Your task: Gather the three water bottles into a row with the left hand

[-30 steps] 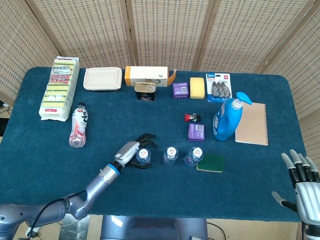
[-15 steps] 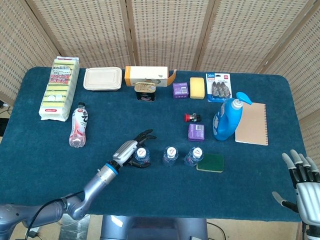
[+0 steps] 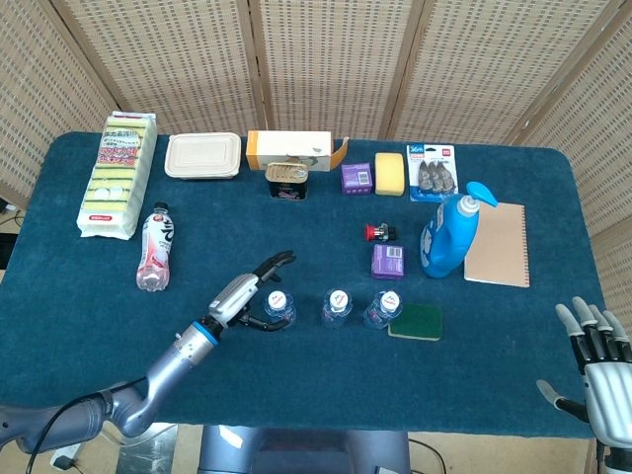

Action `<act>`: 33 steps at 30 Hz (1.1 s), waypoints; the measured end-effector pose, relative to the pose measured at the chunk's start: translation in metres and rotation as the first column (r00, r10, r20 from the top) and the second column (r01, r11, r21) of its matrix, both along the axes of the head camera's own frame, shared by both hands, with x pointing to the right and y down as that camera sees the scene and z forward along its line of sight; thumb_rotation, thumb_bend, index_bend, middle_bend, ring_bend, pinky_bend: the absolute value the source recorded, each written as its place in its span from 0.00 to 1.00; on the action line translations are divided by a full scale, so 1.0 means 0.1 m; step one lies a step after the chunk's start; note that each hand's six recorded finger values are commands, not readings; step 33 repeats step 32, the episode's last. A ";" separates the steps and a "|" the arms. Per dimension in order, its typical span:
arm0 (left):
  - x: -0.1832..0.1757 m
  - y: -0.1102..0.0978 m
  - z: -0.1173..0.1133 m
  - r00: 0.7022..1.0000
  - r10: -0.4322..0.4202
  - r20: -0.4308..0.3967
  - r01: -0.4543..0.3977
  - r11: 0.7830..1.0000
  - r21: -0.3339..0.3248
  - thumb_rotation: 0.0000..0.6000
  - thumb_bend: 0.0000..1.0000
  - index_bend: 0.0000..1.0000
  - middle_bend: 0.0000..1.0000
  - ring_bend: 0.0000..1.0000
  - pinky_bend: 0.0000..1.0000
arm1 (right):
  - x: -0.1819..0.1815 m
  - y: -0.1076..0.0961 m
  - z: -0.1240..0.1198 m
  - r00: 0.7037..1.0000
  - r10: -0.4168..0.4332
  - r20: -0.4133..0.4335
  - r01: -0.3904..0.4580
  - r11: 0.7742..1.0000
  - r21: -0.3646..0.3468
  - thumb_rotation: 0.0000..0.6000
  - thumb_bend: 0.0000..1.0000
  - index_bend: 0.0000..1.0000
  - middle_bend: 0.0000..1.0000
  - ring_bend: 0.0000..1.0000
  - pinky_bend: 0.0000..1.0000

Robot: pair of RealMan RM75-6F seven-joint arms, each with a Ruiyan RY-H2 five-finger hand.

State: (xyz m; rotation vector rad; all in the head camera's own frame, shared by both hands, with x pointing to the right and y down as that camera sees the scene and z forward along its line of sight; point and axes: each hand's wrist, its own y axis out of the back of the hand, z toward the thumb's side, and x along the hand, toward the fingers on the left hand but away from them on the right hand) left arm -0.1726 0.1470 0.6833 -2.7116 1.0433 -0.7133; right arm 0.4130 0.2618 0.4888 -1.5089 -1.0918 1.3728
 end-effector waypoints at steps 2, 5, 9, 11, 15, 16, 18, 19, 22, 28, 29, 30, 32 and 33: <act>-0.04 -0.02 -0.06 1.000 -0.004 -0.013 0.004 1.000 0.007 1.00 0.20 0.01 0.00 0.00 0.11 | 0.00 0.00 0.00 1.000 -0.001 0.000 0.001 1.000 0.000 1.00 0.16 0.00 0.00 0.00 0.00; -0.13 -0.06 -0.19 0.999 -0.016 -0.034 0.017 0.999 0.031 1.00 0.20 0.01 0.00 0.00 0.10 | -0.01 0.01 0.00 1.000 -0.006 0.000 0.006 1.000 0.000 1.00 0.16 0.00 0.00 0.00 0.00; -0.31 -0.16 -0.43 0.998 -0.038 -0.055 0.043 0.995 0.085 1.00 0.20 0.01 0.00 0.00 0.10 | -0.03 0.02 0.00 1.000 -0.013 -0.001 0.013 1.000 -0.002 1.00 0.16 0.00 0.00 0.00 0.00; -0.40 -0.21 -0.54 0.997 -0.048 -0.059 0.054 0.992 0.111 1.00 0.20 0.01 0.00 0.00 0.10 | -0.04 0.02 0.00 1.000 -0.015 -0.001 0.015 1.000 -0.001 1.00 0.16 0.00 0.00 0.00 0.00; -0.73 -0.34 -0.88 0.997 -0.075 -0.036 0.080 0.974 0.212 1.00 0.20 0.00 0.00 0.00 0.10 | -0.05 0.03 -0.01 1.000 -0.014 -0.003 0.014 1.000 0.003 1.00 0.16 0.00 0.00 0.00 0.00; -0.84 -0.36 -0.96 0.996 -0.083 -0.016 0.084 0.966 0.246 1.00 0.20 0.00 0.00 0.00 0.10 | -0.05 0.03 -0.01 1.000 -0.013 -0.002 0.013 1.000 0.004 1.00 0.16 0.00 0.00 0.00 0.00; -1.11 -0.40 -1.15 0.993 -0.104 0.052 0.081 0.942 0.327 1.00 0.20 0.00 0.00 0.00 0.10 | -0.04 0.03 -0.01 1.000 -0.012 -0.004 0.012 1.000 0.005 1.00 0.16 0.00 0.00 0.00 0.00; -1.21 -0.41 -1.22 0.990 -0.114 0.087 0.076 0.931 0.357 1.00 0.20 0.00 0.00 0.00 0.10 | -0.04 0.03 -0.01 1.000 -0.012 -0.005 0.012 1.000 0.006 1.00 0.16 0.00 0.00 0.00 0.00; -1.55 -0.37 -1.38 0.966 -0.155 0.208 0.051 0.899 0.434 1.00 0.18 0.00 0.00 0.00 0.10 | -0.04 0.02 -0.01 1.000 -0.010 -0.012 0.010 1.000 0.008 1.00 0.14 0.00 0.00 0.00 0.00; -2.23 -0.08 -1.55 0.866 -0.282 0.413 0.039 0.861 0.507 1.00 0.17 0.00 0.00 0.00 0.10 | -0.02 0.00 0.00 1.000 -0.001 -0.021 0.001 1.000 0.019 1.00 0.10 0.00 0.00 0.00 0.00; -2.32 -0.03 -1.57 0.850 -0.300 0.433 0.043 0.860 0.509 1.00 0.17 0.00 0.00 0.00 0.10 | -0.02 0.00 0.00 1.000 0.000 -0.022 0.001 1.000 0.020 1.00 0.09 0.00 0.00 0.00 0.00; -2.43 0.05 -1.58 0.829 -0.320 0.458 0.050 0.859 0.509 1.00 0.17 0.00 0.00 0.00 0.10 | -0.03 0.00 0.00 1.000 0.000 -0.021 0.001 1.000 0.020 1.00 0.09 0.00 0.00 0.00 0.00; -2.58 0.18 -1.58 0.799 -0.344 0.493 0.062 0.863 0.501 1.00 0.17 0.00 0.00 0.00 0.10 | -0.03 0.00 0.00 1.000 -0.001 -0.021 0.002 1.000 0.021 1.00 0.08 0.00 0.00 0.00 0.00; -2.58 0.18 -1.58 0.799 -0.344 0.493 0.062 0.863 0.501 1.00 0.17 0.00 0.00 0.00 0.10 | -0.03 0.00 0.00 1.000 -0.001 -0.021 0.002 1.000 0.021 1.00 0.08 0.00 0.00 0.00 0.00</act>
